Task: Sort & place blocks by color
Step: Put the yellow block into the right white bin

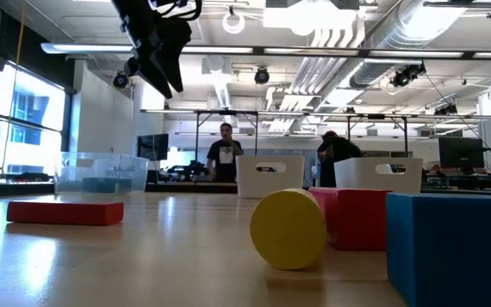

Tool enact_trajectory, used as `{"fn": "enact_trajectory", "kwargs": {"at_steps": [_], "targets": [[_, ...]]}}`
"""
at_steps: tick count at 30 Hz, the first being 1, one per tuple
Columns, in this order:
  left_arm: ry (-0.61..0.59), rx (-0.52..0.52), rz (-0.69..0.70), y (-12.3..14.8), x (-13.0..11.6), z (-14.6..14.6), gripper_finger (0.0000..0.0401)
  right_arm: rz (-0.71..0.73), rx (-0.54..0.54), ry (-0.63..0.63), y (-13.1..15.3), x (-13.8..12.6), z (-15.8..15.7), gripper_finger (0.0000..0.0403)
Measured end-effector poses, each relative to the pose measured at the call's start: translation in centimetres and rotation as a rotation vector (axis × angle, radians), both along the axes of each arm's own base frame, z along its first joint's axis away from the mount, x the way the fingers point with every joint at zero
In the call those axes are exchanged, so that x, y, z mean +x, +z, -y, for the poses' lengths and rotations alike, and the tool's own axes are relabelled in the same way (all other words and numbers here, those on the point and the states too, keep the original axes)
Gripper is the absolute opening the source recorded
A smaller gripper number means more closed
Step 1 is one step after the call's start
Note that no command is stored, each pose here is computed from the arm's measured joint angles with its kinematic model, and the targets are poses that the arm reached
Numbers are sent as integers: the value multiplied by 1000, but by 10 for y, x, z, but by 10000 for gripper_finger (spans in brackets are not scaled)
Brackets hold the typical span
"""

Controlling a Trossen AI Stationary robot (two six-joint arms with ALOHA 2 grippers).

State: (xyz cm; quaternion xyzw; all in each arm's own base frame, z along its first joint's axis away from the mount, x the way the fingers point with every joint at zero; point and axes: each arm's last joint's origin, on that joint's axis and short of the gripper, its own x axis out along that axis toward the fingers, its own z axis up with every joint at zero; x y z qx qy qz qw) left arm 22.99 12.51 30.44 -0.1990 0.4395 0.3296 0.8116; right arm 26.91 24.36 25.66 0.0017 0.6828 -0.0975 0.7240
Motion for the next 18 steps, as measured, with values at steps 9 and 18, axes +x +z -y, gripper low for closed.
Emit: {"fn": "enact_trajectory", "kwargs": {"at_steps": [9,18], "targets": [[-34,-4,4,0,5,10,207,45,-13,-21,0,-26,-26,181],[-56,-7,8,0,9,19,207,75,-98,-47,1,-48,-36,181]]}}
